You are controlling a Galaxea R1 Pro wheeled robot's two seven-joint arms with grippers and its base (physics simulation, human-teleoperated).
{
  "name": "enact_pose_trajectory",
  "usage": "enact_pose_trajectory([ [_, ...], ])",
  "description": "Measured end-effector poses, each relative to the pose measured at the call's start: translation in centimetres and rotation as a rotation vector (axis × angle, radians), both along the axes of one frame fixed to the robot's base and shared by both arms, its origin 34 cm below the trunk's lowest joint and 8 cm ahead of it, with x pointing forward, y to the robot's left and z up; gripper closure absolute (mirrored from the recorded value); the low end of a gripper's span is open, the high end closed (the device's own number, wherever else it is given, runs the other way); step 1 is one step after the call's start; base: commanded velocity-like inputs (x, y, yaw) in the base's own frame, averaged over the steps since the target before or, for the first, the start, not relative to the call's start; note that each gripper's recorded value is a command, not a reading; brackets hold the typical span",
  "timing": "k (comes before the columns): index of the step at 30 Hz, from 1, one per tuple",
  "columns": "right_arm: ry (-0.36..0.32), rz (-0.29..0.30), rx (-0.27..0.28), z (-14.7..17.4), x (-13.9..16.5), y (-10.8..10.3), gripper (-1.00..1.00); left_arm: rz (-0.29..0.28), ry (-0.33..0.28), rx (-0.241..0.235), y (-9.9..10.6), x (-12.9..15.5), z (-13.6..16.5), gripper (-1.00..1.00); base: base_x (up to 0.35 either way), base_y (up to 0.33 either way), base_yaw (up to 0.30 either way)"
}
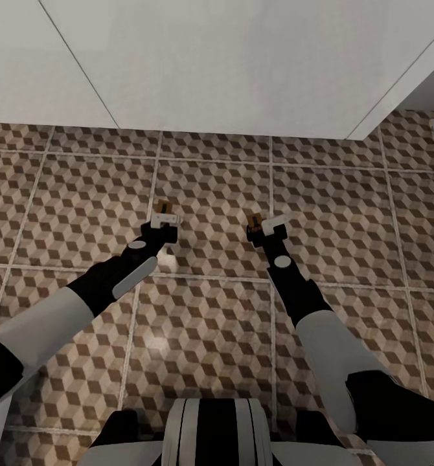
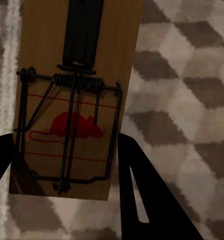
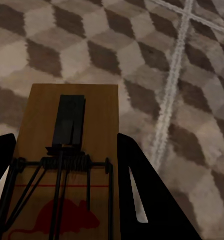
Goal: Take the four mousetraps from the cabinet in the bathroom and place them on the bathroom floor. Make sure all four end up on the same floor surface, and ensure that at least two of them are either under or directly next to the same bathroom sink.
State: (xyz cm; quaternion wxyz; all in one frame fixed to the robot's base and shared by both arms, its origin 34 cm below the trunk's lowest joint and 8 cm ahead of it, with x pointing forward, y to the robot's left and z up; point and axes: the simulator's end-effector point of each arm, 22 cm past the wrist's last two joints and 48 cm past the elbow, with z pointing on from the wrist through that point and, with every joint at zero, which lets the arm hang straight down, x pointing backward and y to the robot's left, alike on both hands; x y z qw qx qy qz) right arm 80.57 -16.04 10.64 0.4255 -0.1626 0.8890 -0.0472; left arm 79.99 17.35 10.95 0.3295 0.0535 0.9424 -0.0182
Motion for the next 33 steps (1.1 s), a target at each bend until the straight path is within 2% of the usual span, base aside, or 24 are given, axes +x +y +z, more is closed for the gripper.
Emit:
enact_pose_trajectory([
  [5, 0.028, -0.006, -0.012, -0.3, 0.0, -0.3, 1.00, -0.003, -0.019, 0.000, 0.3, 0.6, 1.0, 1.00, 0.000, 0.000, 0.000],
  [10, 0.046, -0.007, -0.016, -0.7, -0.1, -0.3, 1.00, 0.017, -0.038, 0.036, 1.2, 1.1, 2.1, 1.00, 0.000, 0.000, 0.000],
  [17, 0.053, -0.007, -0.016, -0.9, -0.3, -0.3, 1.00, 0.032, -0.035, 0.071, 2.5, 1.0, 1.9, 1.00, 0.000, 0.000, 0.000],
  [33, 0.049, -0.005, -0.014, -0.8, -0.2, -0.3, 1.00, 0.035, -0.028, 0.084, 3.1, 0.8, 1.6, 1.00, 0.000, 0.000, 0.000],
])
